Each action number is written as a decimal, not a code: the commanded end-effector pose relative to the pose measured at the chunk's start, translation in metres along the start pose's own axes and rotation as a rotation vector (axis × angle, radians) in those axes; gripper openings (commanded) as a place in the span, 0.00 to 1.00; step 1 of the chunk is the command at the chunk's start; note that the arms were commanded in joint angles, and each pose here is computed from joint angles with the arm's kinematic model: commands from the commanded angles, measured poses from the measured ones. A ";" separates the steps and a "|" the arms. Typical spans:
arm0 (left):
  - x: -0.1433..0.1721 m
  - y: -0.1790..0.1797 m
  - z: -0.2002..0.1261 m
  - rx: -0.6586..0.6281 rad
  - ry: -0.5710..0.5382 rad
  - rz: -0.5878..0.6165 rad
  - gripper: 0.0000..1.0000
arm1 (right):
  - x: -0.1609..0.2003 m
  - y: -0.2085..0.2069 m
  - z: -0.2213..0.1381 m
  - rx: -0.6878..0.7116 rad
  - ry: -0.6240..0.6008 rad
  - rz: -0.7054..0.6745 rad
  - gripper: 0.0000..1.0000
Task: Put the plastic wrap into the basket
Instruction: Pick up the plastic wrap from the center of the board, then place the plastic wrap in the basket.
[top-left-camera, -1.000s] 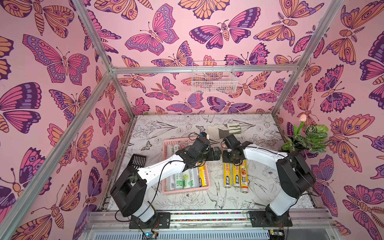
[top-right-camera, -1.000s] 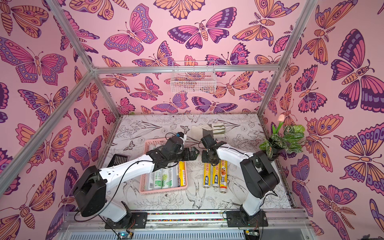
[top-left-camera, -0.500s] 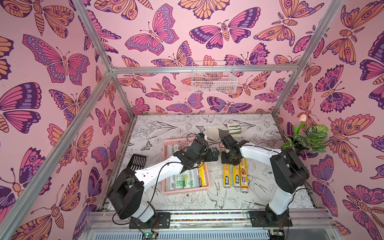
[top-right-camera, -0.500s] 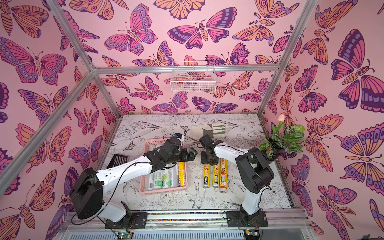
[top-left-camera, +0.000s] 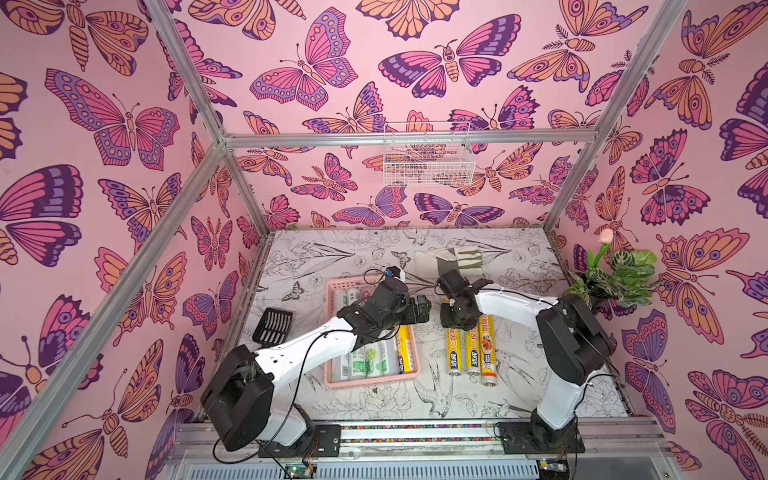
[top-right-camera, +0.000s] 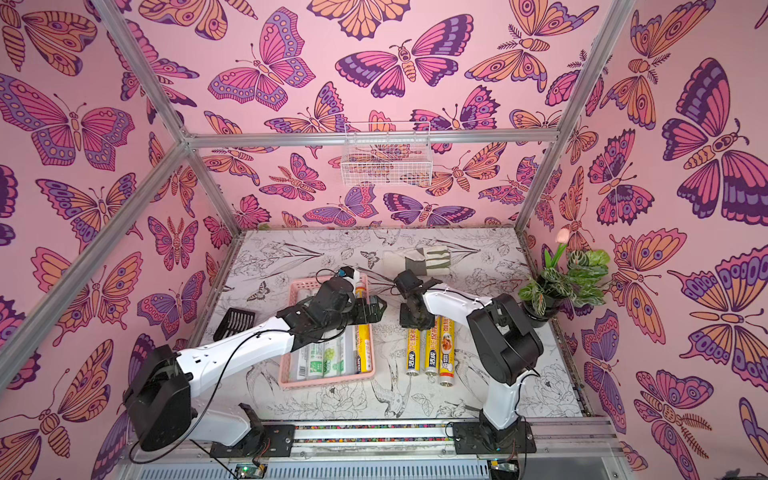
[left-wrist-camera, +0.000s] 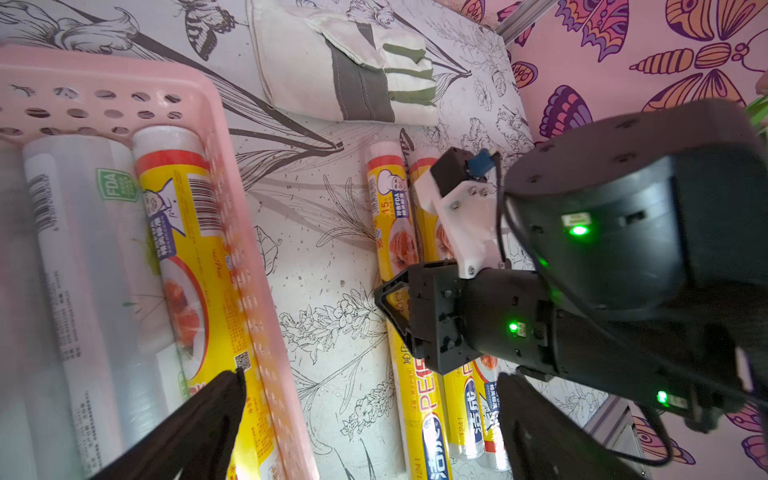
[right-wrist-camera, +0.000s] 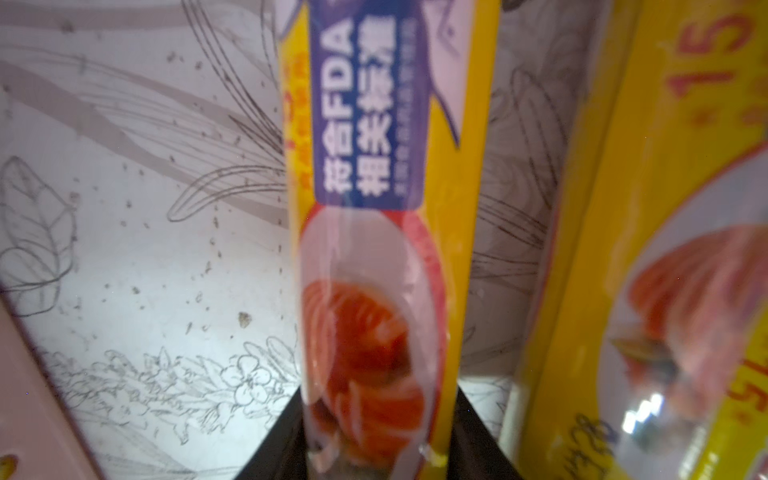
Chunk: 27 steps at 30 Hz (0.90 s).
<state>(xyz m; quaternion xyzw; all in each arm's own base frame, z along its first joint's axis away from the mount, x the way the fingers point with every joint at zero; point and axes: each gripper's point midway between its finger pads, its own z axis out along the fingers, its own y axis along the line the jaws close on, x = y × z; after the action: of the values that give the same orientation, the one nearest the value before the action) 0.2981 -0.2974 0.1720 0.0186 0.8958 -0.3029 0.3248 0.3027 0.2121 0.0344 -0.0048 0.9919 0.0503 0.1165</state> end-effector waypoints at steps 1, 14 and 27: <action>-0.005 0.016 -0.009 -0.056 -0.042 -0.004 1.00 | -0.022 0.010 -0.048 -0.057 -0.122 0.004 0.32; -0.037 0.060 -0.076 -0.166 -0.302 -0.041 1.00 | -0.050 0.106 -0.145 -0.516 -0.286 -0.015 0.31; -0.024 0.111 -0.142 -0.290 -0.458 -0.078 1.00 | -0.016 0.248 -0.105 -0.676 -0.100 -0.169 0.31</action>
<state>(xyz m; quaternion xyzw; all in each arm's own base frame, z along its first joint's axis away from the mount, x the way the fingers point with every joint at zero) 0.2666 -0.1452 0.2282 -0.1163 0.8237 -0.2240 0.5078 0.2906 0.4267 0.1516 -0.1181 0.9207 0.3334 0.1651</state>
